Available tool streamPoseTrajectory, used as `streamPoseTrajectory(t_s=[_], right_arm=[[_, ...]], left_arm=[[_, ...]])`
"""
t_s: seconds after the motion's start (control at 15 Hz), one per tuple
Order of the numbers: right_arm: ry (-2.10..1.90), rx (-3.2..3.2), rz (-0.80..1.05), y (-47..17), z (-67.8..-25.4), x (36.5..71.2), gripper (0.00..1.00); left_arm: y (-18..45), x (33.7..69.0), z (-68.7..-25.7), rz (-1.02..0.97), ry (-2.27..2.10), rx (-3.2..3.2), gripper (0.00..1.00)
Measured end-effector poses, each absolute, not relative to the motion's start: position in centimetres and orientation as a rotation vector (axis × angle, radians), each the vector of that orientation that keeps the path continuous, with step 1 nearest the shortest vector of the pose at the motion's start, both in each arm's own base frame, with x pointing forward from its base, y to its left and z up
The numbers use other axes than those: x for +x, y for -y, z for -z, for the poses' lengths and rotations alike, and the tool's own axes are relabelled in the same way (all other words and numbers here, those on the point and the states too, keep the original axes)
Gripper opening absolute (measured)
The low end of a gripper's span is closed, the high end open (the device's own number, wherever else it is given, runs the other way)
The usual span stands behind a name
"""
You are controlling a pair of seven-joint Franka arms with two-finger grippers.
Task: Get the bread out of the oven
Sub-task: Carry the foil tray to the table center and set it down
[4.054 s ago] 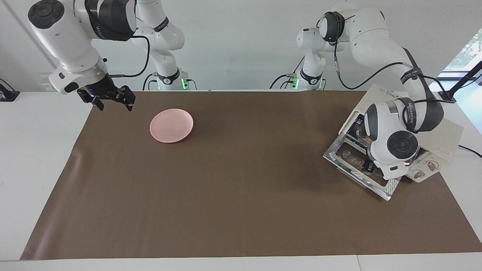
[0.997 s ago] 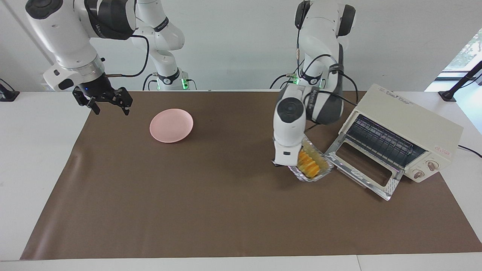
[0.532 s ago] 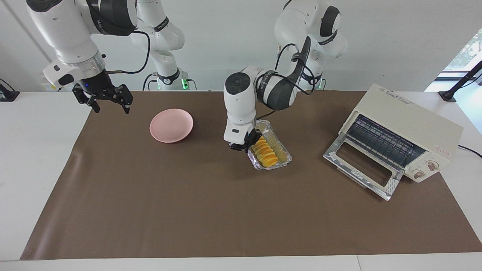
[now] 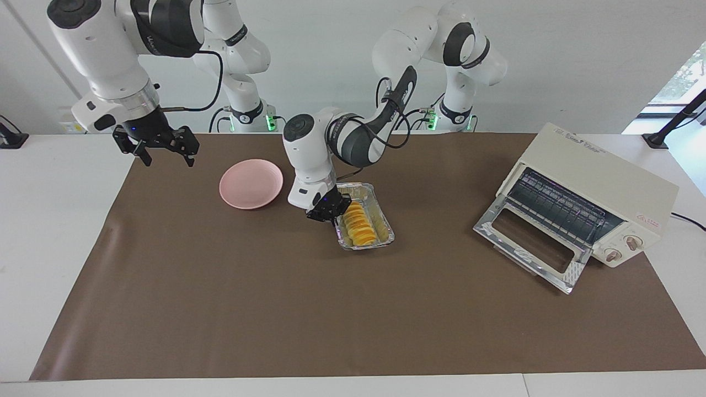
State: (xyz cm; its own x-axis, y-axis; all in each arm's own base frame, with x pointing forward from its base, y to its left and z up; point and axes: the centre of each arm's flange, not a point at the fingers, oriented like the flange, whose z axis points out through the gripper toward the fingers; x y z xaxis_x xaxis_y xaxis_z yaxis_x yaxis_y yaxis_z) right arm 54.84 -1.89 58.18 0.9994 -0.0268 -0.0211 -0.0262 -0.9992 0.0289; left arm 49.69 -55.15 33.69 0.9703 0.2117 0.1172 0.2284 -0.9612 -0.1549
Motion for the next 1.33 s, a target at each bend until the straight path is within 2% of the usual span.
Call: streamPoseTrajectory(t_s=[0.33,0.73,0.8,0.86,0.93,1.0,1.33], right_arm=[[0.061,3.113,0.048,2.6,-57.5,54.7,1.0],[-0.083,3.118,0.08,5.0,-57.2,54.0,1.0],[-0.096,3.118,0.081,5.3,-57.2,53.9,1.0],[-0.102,3.118,0.081,5.4,-57.2,53.9,1.0],[-0.105,3.118,0.082,5.4,-57.1,53.9,1.0],[-0.108,3.118,0.084,5.3,-57.1,53.9,1.0],[-0.179,3.117,0.095,4.5,-56.6,53.9,1.0]], left_arm=[[56.1,48.9,-31.1,0.125,0.342,-2.925,0.02],[57.6,48.2,-30.7,0.163,0.412,-2.942,0.02],[57.8,48.3,-30.8,0.174,0.427,-2.951,0.07],[57.9,48.4,-30.9,0.184,0.436,-2.96,0.07],[57.9,48.6,-31.1,0.193,0.441,-2.967,0.11],[57.8,48.9,-31.3,0.202,0.447,-2.971,0.2],[55.8,51.9,-34.3,0.216,0.535,-3.003,0.74]])
